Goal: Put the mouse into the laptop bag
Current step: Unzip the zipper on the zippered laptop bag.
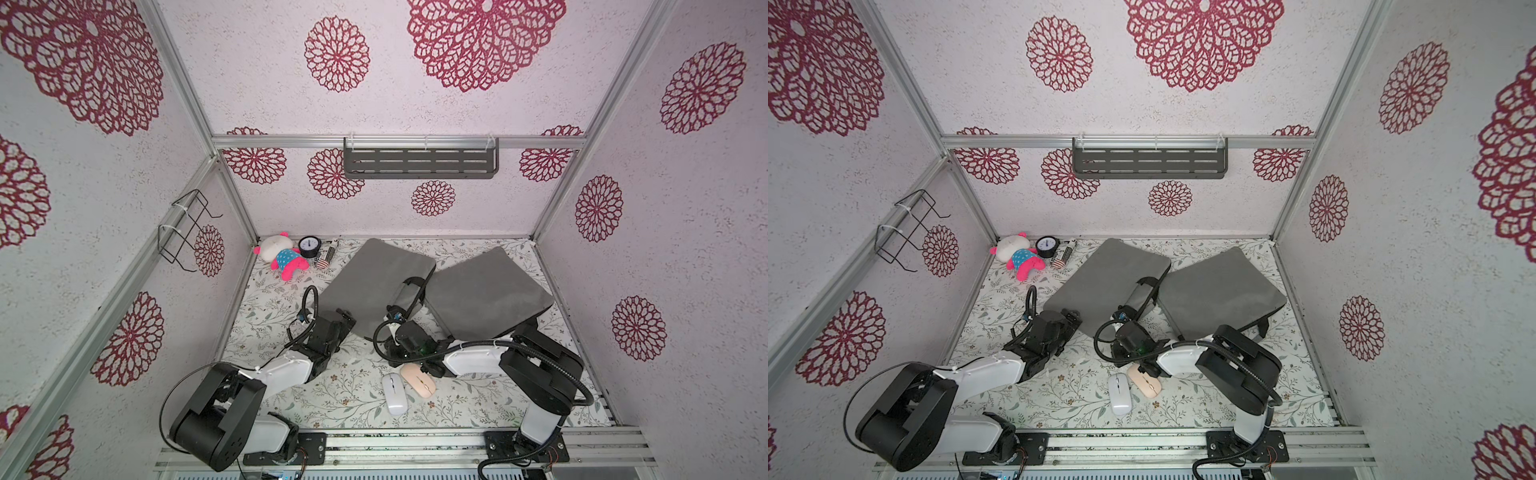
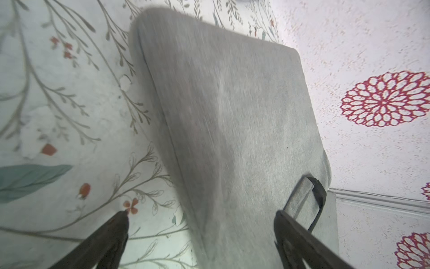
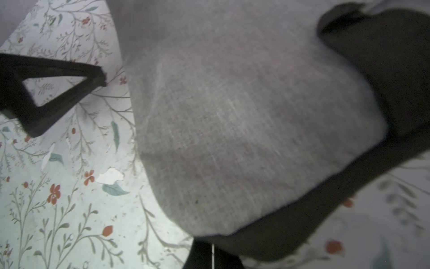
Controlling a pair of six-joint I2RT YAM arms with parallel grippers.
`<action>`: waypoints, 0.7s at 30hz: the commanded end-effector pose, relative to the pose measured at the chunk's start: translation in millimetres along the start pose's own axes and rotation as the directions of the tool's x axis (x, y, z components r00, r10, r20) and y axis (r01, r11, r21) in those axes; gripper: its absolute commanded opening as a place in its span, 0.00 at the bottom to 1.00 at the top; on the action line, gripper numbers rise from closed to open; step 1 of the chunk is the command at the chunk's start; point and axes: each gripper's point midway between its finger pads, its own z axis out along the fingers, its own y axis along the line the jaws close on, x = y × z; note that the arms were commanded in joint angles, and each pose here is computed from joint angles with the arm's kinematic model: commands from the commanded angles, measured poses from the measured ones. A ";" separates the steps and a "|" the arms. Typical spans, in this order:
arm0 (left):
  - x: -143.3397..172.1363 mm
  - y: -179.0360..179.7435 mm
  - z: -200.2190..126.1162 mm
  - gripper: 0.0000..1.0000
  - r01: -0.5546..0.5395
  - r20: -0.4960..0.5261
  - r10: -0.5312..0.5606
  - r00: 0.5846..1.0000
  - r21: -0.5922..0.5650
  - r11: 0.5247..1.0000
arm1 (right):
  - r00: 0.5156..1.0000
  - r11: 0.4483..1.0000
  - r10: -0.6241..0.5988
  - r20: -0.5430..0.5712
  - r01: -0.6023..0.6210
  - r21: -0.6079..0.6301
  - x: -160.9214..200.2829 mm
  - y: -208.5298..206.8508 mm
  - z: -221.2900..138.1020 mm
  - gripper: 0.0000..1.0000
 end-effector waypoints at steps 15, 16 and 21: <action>6.9 13.6 35.5 0.98 0.018 -0.061 -0.021 0.998 -0.050 0.999 | 0.976 0.959 0.188 0.110 -0.207 0.195 -15.8 -105.2 -34.3 0.00; 7.3 12.4 38.8 0.98 0.018 -0.063 -0.022 0.998 -0.052 0.998 | 0.976 0.958 0.189 0.110 -0.207 0.196 -15.3 -105.4 -35.0 0.00; 8.4 3.1 54.6 0.70 0.017 -0.071 -0.020 0.997 -0.038 0.999 | 0.975 0.960 0.194 0.110 -0.211 0.182 -14.8 -102.8 -37.2 0.00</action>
